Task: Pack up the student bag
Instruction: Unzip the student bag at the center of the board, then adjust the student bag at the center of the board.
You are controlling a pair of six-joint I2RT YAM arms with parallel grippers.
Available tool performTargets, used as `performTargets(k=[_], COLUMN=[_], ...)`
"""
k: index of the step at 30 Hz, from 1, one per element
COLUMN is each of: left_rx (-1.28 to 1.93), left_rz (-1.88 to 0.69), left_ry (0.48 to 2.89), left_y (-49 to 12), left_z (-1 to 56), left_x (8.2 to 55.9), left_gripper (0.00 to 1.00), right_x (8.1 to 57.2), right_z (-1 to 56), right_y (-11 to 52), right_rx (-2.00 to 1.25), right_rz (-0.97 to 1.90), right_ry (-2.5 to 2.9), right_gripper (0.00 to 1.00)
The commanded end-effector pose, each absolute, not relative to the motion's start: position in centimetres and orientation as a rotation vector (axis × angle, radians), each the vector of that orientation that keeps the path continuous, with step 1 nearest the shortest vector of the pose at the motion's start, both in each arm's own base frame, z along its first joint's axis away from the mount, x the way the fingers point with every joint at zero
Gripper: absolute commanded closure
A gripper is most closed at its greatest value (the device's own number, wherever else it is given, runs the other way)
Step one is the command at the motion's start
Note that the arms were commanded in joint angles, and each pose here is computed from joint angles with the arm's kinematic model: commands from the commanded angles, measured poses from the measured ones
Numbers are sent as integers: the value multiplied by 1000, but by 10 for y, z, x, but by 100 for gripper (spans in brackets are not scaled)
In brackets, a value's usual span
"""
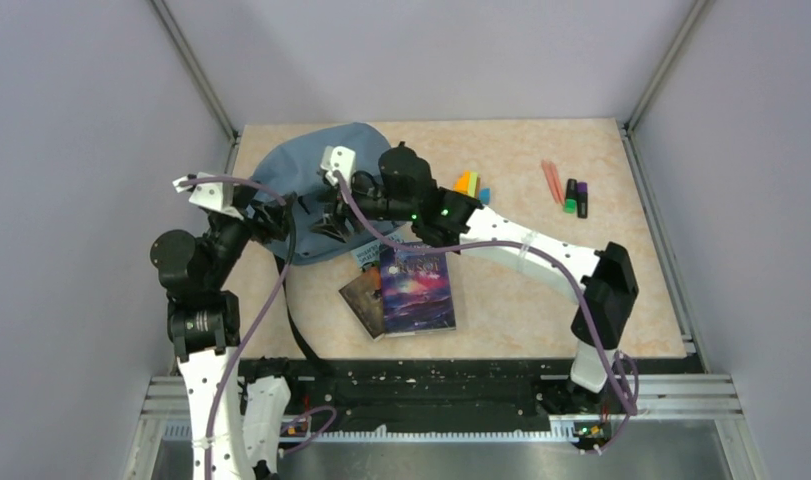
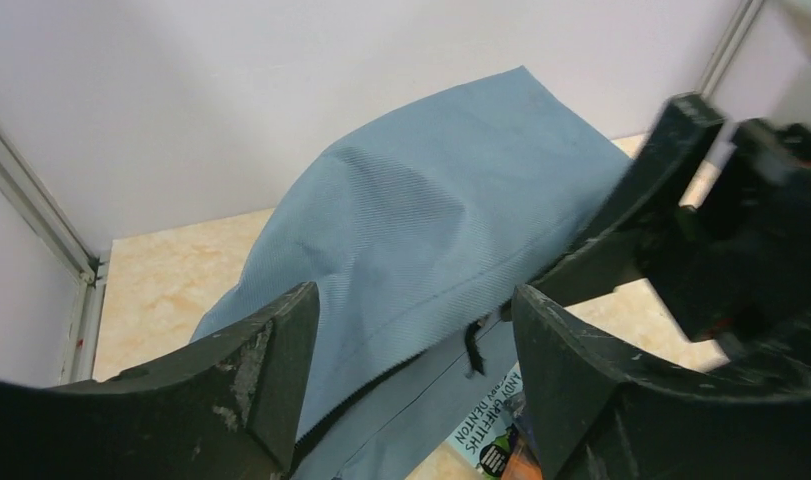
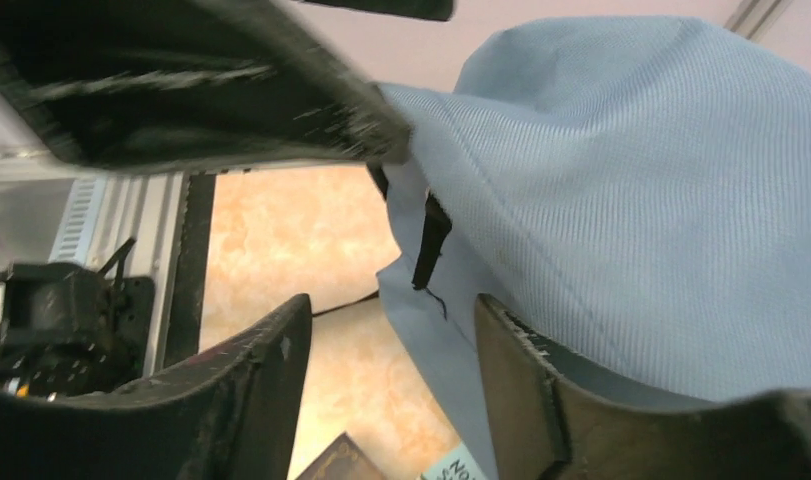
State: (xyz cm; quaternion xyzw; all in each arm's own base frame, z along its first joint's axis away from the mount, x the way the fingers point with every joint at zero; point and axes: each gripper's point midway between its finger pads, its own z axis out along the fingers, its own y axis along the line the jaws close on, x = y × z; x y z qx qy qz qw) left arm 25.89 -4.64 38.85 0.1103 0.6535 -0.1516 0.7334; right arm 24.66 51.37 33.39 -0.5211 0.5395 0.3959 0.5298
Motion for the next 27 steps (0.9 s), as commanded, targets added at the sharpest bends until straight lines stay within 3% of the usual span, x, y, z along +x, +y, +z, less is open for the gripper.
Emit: performTargets(k=[1, 5, 9, 19, 27], left_rx=[237, 224, 224, 230, 235], left_rz=[-322, -315, -319, -349, -358], left_ry=[1424, 1413, 1407, 1391, 1383], left_y=[-43, -42, -42, -47, -52], left_z=[389, 390, 391, 394, 397], left_x=[269, 268, 266, 264, 261], left_gripper=[27, 28, 28, 29, 29], right_x=[220, 224, 245, 324, 339], right_z=[382, 373, 363, 344, 345], right_y=[482, 453, 417, 336, 350], right_rx=[-1204, -1130, -1026, -783, -882], right_rz=[1000, 941, 898, 685, 676], right_ry=[1193, 1247, 1347, 1445, 1329], right_gripper=[33, 16, 8, 1, 1])
